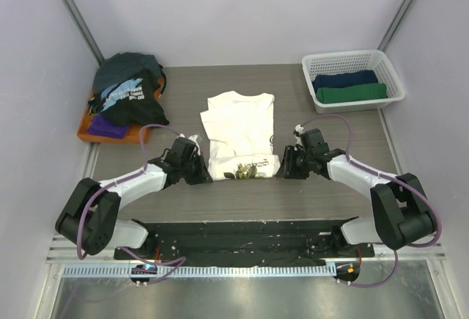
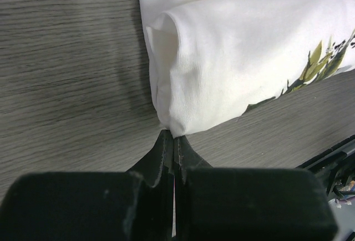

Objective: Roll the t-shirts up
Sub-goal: Roll the T-shirt to the center of the board.

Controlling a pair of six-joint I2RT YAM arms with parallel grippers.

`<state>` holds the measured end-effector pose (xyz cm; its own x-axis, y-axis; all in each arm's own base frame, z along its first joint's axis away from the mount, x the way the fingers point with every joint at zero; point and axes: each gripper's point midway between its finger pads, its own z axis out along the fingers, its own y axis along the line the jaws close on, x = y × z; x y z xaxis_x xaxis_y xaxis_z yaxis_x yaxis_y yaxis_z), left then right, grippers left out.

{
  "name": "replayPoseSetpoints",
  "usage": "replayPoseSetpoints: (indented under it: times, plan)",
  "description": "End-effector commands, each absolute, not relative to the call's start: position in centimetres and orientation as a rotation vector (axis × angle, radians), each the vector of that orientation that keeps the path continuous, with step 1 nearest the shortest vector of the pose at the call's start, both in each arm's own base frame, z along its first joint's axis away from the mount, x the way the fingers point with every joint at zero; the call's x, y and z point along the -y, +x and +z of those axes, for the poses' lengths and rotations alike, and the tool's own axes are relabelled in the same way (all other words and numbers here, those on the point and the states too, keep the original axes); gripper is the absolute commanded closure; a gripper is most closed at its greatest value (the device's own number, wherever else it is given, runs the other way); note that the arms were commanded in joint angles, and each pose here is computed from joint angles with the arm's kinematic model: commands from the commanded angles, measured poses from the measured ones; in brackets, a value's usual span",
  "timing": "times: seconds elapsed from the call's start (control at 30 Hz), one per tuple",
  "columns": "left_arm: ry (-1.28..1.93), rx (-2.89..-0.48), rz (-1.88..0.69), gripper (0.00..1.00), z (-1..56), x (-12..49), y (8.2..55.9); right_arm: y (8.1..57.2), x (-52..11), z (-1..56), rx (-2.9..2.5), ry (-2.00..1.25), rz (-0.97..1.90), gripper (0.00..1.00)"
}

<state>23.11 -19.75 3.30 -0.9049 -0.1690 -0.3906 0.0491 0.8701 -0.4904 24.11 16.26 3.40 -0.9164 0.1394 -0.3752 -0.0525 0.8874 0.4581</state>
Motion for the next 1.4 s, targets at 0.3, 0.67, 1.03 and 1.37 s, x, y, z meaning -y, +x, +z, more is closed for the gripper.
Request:
replayPoseSetpoints:
  times: [0.3, 0.67, 1.03, 1.37]
  plan:
    - [-0.041, -2.577, -0.648, 1.0, 4.5, 19.9, 25.0, 28.3, -18.4, 4.6, -2.52, -0.057, 0.71, 0.62]
    - [-0.029, -2.584, -0.677, 1.0, 5.1, 19.9, 24.2, 26.3, -19.6, 4.6, -2.518, -0.079, 0.783, 0.99]
    - [-0.076, -2.611, -0.829, 1.0, 5.2, 20.2, 20.7, 21.3, -19.1, 6.0, -2.542, -0.025, 0.848, 0.99]
    - [-0.136, -2.653, -0.815, 1.0, 6.5, 20.6, 21.7, 22.2, -19.7, 6.4, -2.595, -0.009, 0.859, 0.99]
